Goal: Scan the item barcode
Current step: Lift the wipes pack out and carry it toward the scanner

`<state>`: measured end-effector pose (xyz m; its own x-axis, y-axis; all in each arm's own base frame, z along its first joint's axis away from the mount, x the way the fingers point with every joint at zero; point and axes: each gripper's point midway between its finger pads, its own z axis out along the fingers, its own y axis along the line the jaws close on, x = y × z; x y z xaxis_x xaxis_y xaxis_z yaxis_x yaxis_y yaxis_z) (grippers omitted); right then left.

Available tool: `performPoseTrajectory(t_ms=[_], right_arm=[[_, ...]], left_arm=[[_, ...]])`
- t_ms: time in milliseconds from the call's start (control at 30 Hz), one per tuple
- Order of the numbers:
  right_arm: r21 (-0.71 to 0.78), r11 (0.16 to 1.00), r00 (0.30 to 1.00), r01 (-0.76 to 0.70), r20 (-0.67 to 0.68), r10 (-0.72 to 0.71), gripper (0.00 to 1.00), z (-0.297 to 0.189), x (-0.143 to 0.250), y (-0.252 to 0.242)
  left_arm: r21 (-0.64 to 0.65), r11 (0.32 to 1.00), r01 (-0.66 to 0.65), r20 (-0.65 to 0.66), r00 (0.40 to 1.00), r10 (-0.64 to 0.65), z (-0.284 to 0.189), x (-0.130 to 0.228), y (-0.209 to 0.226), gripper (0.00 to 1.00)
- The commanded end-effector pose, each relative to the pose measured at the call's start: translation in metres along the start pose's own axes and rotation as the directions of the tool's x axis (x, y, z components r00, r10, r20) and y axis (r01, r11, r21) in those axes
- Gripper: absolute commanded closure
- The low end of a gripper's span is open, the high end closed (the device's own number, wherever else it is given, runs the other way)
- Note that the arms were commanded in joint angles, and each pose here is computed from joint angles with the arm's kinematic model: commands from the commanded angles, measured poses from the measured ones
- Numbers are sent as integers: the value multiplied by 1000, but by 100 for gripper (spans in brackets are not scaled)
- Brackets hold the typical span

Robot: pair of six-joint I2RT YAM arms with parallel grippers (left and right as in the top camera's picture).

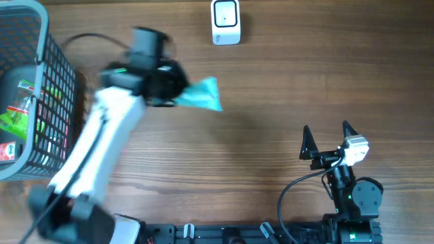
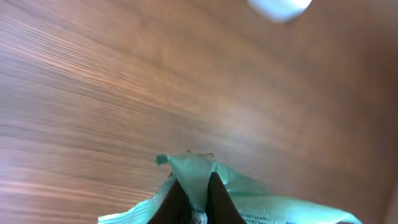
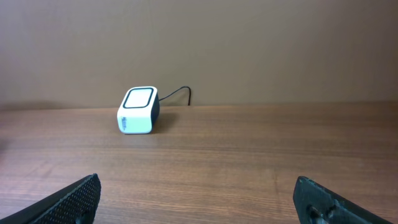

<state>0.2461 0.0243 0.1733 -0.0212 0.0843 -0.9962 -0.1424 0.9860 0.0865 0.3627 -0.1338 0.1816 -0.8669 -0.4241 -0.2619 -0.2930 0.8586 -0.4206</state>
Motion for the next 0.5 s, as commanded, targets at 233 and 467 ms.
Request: performPoseTrajectory(t_ms=[233,467], right_arm=[[-6,1000,1000,8,7,-8,0,0,-1,1],[-6,1000,1000,7,7,-7,0,0,-2,1]], left_arm=[[7,936,-353,-159,923,349,181,121,-75,50],[102,870,-483,-17,873,487,116,87,-117,42]])
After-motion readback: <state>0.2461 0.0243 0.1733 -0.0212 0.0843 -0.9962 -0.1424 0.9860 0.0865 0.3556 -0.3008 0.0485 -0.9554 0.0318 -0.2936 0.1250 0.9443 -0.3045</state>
